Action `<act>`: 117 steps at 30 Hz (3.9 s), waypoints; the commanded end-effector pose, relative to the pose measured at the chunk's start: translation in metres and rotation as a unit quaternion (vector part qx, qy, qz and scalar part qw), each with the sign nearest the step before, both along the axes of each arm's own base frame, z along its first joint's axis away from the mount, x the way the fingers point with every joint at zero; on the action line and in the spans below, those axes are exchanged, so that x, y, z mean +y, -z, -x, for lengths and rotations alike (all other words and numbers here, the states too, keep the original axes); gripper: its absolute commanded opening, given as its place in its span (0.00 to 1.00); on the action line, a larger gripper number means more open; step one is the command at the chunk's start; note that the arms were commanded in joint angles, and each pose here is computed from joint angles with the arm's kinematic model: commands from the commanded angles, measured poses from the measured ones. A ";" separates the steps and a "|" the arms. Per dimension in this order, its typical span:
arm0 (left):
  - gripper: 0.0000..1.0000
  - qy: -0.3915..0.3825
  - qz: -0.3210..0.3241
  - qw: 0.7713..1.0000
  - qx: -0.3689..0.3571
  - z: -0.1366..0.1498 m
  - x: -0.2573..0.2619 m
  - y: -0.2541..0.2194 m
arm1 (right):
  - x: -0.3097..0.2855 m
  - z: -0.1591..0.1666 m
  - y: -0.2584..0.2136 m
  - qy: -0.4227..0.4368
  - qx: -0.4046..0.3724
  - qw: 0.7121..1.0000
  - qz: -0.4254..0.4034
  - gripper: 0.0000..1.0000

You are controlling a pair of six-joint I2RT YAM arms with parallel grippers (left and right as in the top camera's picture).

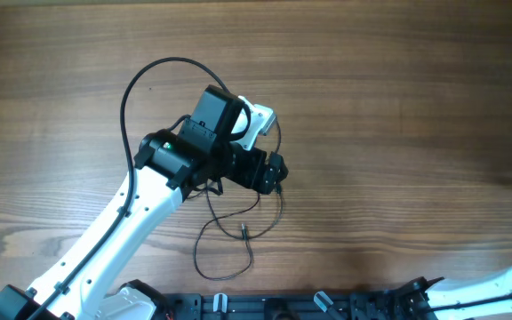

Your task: Untangle cables

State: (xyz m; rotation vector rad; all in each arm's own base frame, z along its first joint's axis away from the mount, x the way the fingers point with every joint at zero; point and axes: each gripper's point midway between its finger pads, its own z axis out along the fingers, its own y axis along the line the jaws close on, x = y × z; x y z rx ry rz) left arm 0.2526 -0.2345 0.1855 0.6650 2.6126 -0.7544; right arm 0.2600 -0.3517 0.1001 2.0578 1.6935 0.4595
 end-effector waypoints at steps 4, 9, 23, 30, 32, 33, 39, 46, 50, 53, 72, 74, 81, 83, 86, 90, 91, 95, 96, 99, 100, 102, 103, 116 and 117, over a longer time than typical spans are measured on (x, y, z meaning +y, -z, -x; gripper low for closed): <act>0.95 -0.009 0.018 1.000 -0.019 -0.010 -0.007 -0.008 | 0.142 -0.109 -0.038 -0.415 -0.182 0.891 0.043 1.00; 0.98 -0.192 -0.010 0.980 -0.043 -0.058 0.030 -0.009 | 0.297 -0.135 -0.021 -0.649 -0.144 0.745 0.048 1.00; 0.79 -0.527 -0.017 0.849 -0.030 -0.121 0.240 -0.009 | 0.602 -0.010 0.012 -0.951 -0.043 0.293 0.087 1.00; 0.83 -0.546 -0.018 0.837 -0.029 -0.121 0.257 -0.009 | 0.614 0.000 0.044 -0.937 0.070 0.217 0.263 1.00; 0.84 -0.546 -0.018 0.837 -0.029 -0.121 0.257 -0.009 | 0.629 0.010 0.053 -0.946 0.043 0.181 0.266 1.00; 0.84 -0.542 -0.020 0.839 -0.031 -0.121 0.257 -0.010 | 0.634 0.011 0.055 -0.946 0.034 0.175 0.272 0.99; 0.86 -0.537 -0.024 0.843 -0.034 -0.121 0.257 -0.009 | 0.673 0.019 0.052 -0.952 -0.050 0.163 0.253 1.00; 0.87 -0.528 -0.031 0.848 -0.039 -0.121 0.257 -0.009 | 0.673 0.053 0.050 -0.973 -0.058 0.144 0.169 1.00; 0.91 -0.528 -0.031 0.848 -0.039 -0.121 0.257 -0.009 | 0.663 0.061 0.052 -0.978 -0.040 0.130 0.159 1.00; 0.93 -0.528 -0.031 0.848 -0.039 -0.121 0.257 -0.009 | 0.664 0.060 0.052 -0.978 -0.046 0.119 0.163 1.00; 0.94 -0.528 -0.031 0.848 -0.038 -0.121 0.257 -0.009 | 0.671 0.056 0.083 -0.969 -0.074 0.157 0.176 0.84; 0.94 -0.528 -0.031 0.848 -0.038 -0.121 0.257 -0.009 | 0.679 0.049 0.080 -0.963 -0.088 0.178 0.183 0.84; 0.95 -0.526 -0.028 0.849 -0.037 -0.121 0.255 -0.009 | 0.684 0.045 0.078 -0.960 -0.097 0.187 0.187 0.23; 0.97 -0.511 -0.006 0.859 -0.027 -0.121 0.245 -0.010 | 0.684 0.044 0.078 -0.959 -0.098 0.189 0.187 0.12; 0.97 -0.508 -0.002 0.861 -0.026 -0.121 0.243 -0.011 | 0.686 0.042 0.077 -0.955 -0.095 0.212 0.183 0.04; 0.96 -0.508 -0.001 0.861 -0.027 -0.122 0.243 -0.011 | 0.706 0.025 0.044 -0.943 -0.132 0.229 0.200 0.04; 0.96 -0.508 -0.001 0.861 -0.027 -0.122 0.243 -0.011 | 0.712 0.017 0.025 -0.938 -0.151 0.232 0.211 0.04; 0.96 -0.508 -0.002 0.861 -0.026 -0.122 0.243 -0.011 | 0.725 -0.018 -0.079 -0.895 -0.224 0.250 0.293 0.04; 0.96 -0.508 -0.002 0.861 -0.027 -0.122 0.243 -0.011 | 0.721 -0.024 -0.102 -0.883 -0.230 0.257 0.317 0.04; 0.97 -0.508 -0.002 0.861 -0.027 -0.122 0.243 -0.011 | 0.702 -0.041 -0.170 -0.836 -0.246 0.287 0.398 0.04; 0.96 -0.508 -0.002 0.861 -0.027 -0.122 0.243 -0.011 | 0.692 -0.046 -0.196 -0.813 -0.251 0.301 0.430 0.04; 0.96 -0.508 -0.002 0.861 -0.026 -0.122 0.243 -0.010 | 0.668 -0.052 -0.241 -0.767 -0.261 0.330 0.485 0.04; 0.96 -0.508 -0.002 0.861 -0.025 -0.122 0.243 -0.009 | 0.647 -0.052 -0.269 -0.732 -0.265 0.352 0.519 0.04; 0.96 -0.508 -0.006 0.861 -0.017 -0.119 0.243 -0.007 | 0.426 0.029 -0.454 -0.409 -0.294 0.539 0.675 0.04; 0.97 -0.508 -0.006 0.861 -0.017 -0.119 0.243 -0.006 | 0.421 0.033 -0.457 -0.405 -0.299 0.542 0.673 0.04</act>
